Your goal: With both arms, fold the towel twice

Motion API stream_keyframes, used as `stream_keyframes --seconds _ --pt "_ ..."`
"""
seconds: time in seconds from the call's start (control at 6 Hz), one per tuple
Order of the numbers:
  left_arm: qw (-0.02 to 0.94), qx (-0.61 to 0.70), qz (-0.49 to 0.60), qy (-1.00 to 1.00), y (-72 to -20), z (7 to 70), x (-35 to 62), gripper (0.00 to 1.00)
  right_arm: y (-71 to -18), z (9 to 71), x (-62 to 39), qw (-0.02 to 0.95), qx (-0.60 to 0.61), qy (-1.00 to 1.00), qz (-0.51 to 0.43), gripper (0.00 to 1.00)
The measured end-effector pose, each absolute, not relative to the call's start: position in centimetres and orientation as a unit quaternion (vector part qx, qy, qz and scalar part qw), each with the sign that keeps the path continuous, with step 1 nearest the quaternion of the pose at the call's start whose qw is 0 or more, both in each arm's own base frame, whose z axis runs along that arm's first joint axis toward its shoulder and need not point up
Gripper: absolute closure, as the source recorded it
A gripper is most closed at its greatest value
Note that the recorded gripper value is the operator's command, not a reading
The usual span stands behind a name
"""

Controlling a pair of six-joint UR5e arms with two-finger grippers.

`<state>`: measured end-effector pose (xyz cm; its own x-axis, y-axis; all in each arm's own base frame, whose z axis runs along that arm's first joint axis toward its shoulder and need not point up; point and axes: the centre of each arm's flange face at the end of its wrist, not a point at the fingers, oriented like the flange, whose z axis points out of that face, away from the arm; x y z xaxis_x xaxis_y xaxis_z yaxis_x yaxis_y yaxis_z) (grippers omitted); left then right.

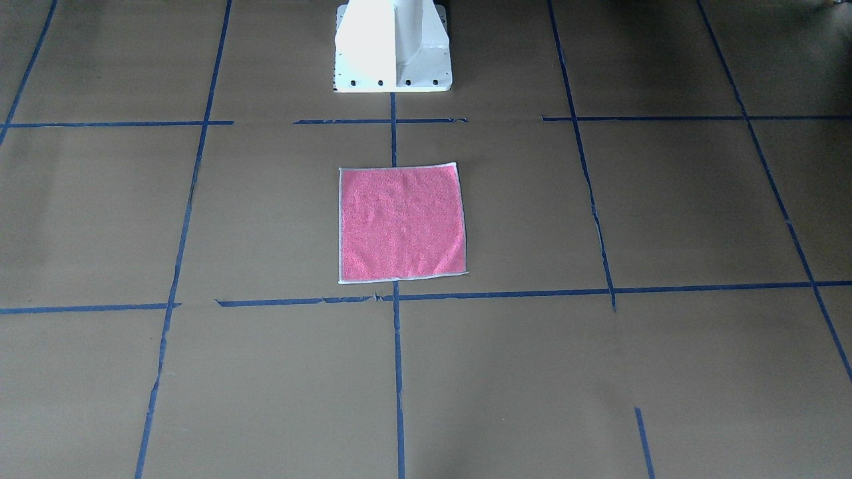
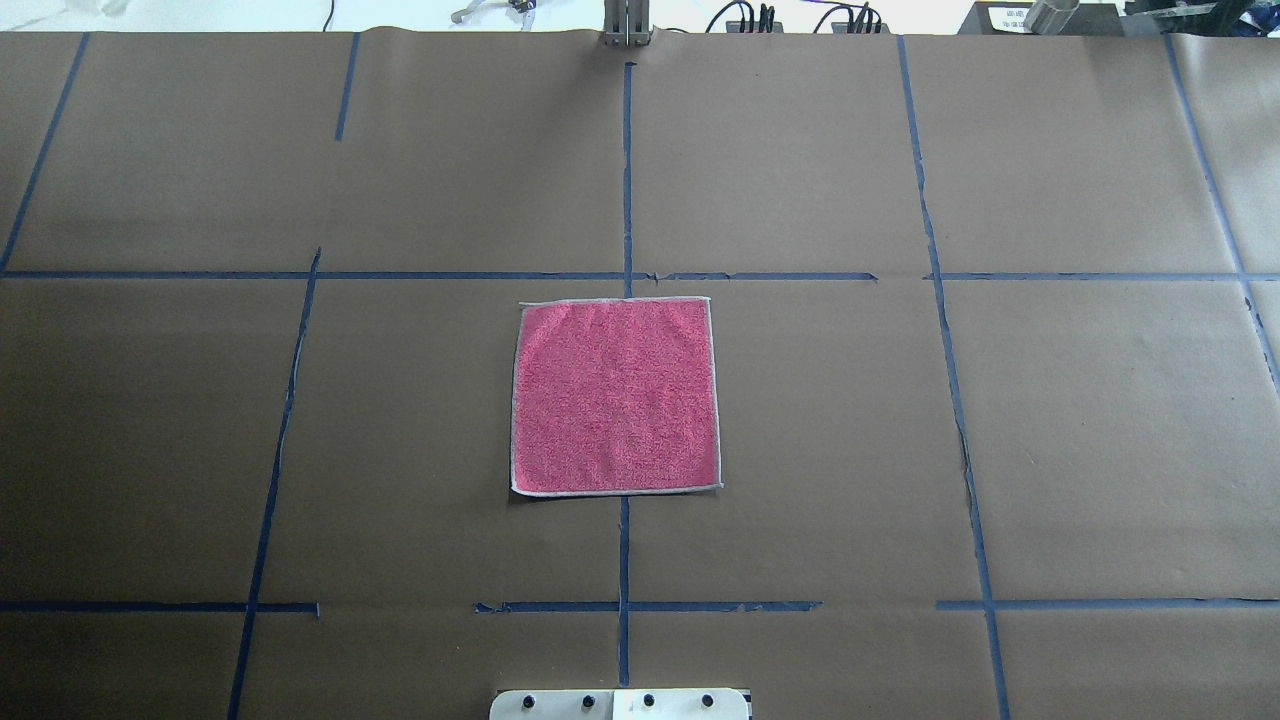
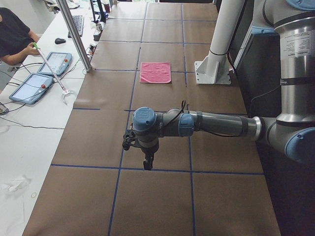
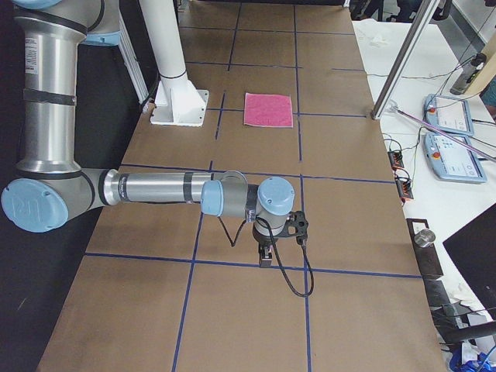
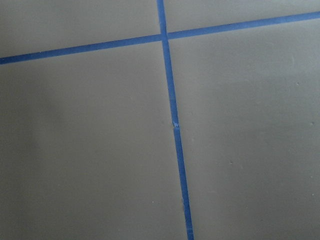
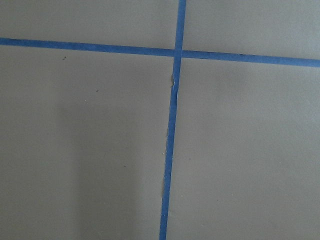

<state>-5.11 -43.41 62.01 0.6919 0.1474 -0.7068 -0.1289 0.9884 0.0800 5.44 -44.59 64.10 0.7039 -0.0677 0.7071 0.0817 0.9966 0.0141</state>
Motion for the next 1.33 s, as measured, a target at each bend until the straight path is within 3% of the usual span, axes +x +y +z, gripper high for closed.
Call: stream_keyframes --seconds 0.67,1.33 --pt "0.919 0.009 0.065 0.39 -43.8 61.8 -4.9 0.0 -44.5 63.4 4.3 0.896 -0.008 -0.442 -0.043 0.0" --pt "0.919 0.032 0.043 0.39 -45.0 61.5 -4.3 0.0 -46.0 54.8 -5.7 0.881 0.022 -0.465 -0.089 0.0"
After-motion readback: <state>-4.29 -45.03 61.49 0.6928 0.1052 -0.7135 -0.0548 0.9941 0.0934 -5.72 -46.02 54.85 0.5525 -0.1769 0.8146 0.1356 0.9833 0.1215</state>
